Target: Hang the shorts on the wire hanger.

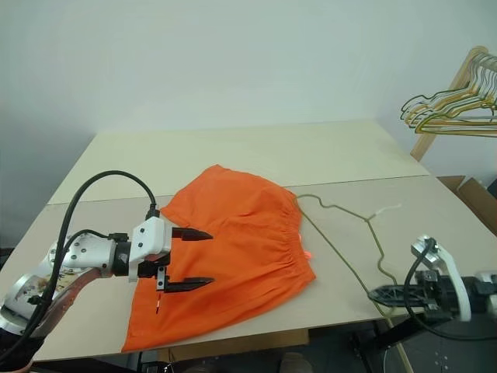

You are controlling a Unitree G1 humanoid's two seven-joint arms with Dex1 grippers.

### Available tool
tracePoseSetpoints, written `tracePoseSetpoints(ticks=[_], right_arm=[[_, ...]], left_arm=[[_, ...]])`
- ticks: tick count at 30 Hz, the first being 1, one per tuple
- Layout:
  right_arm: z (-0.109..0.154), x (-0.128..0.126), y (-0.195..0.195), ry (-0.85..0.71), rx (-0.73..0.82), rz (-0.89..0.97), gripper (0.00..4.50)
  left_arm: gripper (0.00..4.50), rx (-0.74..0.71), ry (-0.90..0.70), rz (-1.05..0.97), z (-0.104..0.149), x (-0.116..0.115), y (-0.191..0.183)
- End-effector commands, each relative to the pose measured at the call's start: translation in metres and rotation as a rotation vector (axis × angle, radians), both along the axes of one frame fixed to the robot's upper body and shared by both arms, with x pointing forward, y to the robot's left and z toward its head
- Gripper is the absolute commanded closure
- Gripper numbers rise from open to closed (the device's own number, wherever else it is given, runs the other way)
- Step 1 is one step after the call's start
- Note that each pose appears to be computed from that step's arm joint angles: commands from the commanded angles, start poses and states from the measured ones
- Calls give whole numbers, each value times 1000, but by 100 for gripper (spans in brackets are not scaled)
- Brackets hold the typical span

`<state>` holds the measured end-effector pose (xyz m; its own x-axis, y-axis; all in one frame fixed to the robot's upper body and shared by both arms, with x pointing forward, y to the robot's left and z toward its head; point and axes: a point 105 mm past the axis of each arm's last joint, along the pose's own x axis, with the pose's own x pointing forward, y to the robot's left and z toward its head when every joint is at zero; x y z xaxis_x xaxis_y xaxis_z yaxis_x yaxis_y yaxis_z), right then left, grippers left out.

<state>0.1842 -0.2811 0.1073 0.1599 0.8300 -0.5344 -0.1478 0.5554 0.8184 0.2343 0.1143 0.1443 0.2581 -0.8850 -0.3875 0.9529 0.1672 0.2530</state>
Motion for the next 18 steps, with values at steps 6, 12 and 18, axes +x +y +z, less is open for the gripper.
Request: tracePoseSetpoints(ticks=[6, 12, 18], right_arm=[[-2, -9, -18, 37, -48, -3, 450], [-13, -10, -17, 62, -84, 30, 450], [-12, -5, -7, 58, -65, 80, 450]], left_arm=[[2, 25, -25, 1, 5, -10, 5], [2, 25, -18, -10, 4, -12, 1], [2, 23, -48, 37, 5, -5, 4]])
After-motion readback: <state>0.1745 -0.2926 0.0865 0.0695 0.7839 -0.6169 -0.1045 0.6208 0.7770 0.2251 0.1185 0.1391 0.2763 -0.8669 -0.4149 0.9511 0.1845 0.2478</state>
